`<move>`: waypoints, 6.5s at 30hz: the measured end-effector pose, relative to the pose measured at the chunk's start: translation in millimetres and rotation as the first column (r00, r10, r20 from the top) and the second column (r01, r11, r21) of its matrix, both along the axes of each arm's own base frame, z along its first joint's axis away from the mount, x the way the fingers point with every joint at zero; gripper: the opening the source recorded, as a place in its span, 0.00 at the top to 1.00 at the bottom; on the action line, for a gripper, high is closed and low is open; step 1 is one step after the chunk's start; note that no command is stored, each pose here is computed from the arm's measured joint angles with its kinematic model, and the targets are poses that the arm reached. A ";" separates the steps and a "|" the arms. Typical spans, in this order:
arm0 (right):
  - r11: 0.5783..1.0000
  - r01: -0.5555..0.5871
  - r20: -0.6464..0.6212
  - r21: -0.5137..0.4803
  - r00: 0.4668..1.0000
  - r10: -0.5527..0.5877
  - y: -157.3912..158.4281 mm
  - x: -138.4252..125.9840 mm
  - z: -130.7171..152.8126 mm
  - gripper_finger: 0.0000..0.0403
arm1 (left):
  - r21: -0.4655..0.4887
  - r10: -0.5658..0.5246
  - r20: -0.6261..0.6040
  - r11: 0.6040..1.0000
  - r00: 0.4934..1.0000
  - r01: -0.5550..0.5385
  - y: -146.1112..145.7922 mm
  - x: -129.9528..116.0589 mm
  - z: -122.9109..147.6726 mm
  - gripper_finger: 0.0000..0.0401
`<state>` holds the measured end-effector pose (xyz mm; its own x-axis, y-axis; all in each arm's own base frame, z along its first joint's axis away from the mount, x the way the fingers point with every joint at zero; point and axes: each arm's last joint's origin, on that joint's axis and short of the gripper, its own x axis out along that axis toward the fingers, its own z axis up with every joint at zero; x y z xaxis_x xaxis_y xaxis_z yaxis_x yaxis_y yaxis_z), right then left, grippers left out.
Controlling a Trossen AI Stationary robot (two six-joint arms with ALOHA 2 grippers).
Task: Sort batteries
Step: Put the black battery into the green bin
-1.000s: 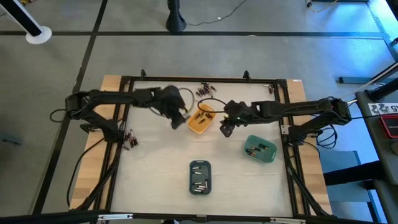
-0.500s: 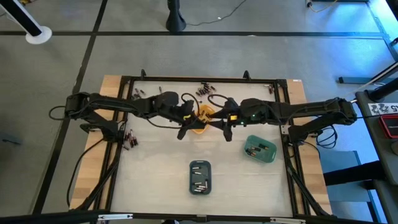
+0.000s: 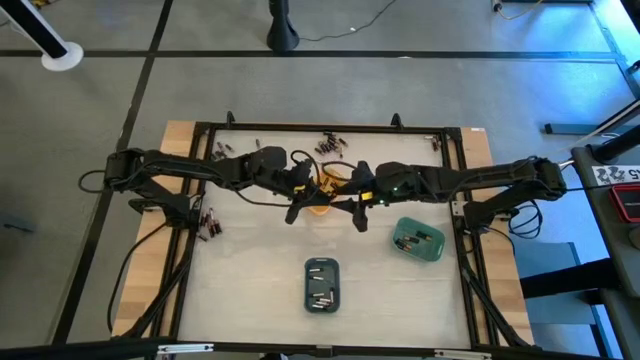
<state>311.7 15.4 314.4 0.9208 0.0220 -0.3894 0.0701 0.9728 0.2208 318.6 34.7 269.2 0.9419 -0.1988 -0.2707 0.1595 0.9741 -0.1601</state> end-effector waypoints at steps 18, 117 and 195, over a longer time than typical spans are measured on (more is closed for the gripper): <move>0.999 0.019 0.004 -0.040 1.000 -0.019 -0.7 4.5 -3.4 0.89 | -0.002 0.001 -0.010 1.000 1.000 -0.001 0.1 -0.2 -1.0 0.88; 0.895 0.394 -0.383 -0.210 0.809 -0.446 8.7 -133.0 18.8 0.48 | -0.037 0.458 -0.451 0.848 0.766 -0.529 86.4 -42.4 -36.8 0.59; 0.694 0.674 -0.940 -0.252 0.002 -0.342 -323.1 -165.0 -138.7 0.48 | -0.055 0.484 -0.599 0.770 0.638 -0.635 70.5 -49.5 -62.9 0.59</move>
<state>146.7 -307.7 175.8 -0.2711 -0.0536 -0.9611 0.8189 0.5119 -0.2596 269.1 105.1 206.3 0.6098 0.1898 -0.7695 -0.5865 0.7611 -0.2770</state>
